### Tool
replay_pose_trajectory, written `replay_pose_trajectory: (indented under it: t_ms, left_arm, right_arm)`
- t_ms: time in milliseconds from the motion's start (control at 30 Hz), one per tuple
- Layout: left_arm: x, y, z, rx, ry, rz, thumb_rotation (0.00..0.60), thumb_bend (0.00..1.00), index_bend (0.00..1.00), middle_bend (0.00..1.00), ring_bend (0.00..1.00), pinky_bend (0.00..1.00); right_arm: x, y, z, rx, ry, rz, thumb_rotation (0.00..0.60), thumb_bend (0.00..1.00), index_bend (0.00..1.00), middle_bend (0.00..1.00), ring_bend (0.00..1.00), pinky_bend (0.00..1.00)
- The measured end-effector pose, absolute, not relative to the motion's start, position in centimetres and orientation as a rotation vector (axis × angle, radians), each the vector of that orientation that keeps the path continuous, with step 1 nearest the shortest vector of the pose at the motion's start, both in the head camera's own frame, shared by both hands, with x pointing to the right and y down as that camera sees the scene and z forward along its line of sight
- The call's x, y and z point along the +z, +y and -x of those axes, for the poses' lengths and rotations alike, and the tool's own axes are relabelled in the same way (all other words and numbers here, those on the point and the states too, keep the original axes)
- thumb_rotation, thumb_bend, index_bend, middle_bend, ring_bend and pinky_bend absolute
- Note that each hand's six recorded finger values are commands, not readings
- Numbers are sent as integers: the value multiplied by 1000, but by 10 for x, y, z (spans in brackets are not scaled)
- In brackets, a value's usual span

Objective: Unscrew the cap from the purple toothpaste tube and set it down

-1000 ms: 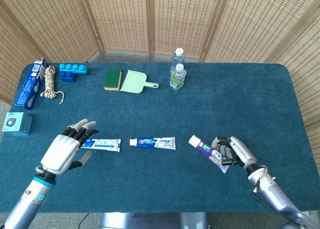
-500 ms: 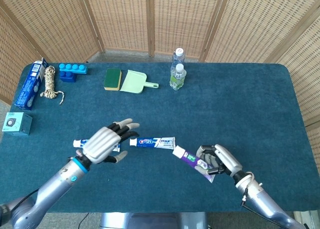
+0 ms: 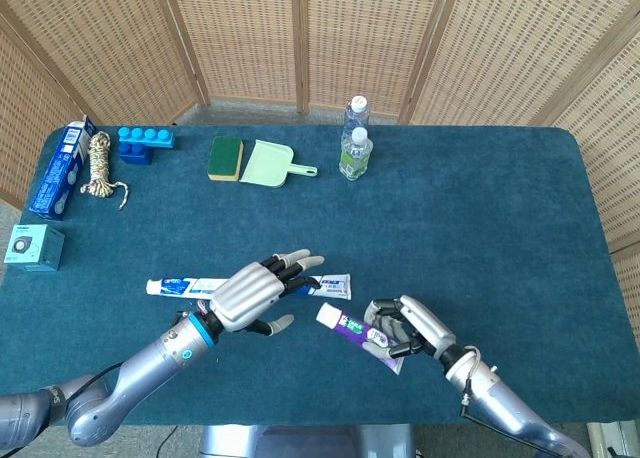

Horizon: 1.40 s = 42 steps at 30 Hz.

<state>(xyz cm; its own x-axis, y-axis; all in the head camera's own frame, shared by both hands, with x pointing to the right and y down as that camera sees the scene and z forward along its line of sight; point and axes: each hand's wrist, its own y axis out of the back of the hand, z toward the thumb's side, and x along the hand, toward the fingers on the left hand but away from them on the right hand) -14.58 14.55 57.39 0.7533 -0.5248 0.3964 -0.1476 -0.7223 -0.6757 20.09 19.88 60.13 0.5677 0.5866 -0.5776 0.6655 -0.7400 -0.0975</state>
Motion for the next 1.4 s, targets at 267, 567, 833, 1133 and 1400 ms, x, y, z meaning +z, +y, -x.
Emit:
replay_pose_trajectory:
  t_ms: [267,567,833,1133,1400]
  left_arm:
    - [575,155,136,-735,481,2330,600,363,191,49,0,130]
    - [574,158,129,-707,476,2345,600,363,220,51,0,128]
    - [572,156,128,-697,491,2341,600,363,261,55,0,129]
    - [573,154,128,-698,505,2338,600,362,291,60,0,129]
    - [572,151,125,-692,518,2337,600,363,295,61,0,133]
  right_arm:
    - [604,200,-181,-857,1002,-2665,600,645,971,712,719,836]
    - [606,199,-173,-831,970,-2650,600,646,971,712,721,837]
    - [607,197,-176,-813,974,-2614,600,645,972,711,724,840]
    - [608,195,-180,-779,980,-2570,600,645,972,713,730,844]
    - [607,195,-184,-747,981,-2540,600,644,973,714,733,846]
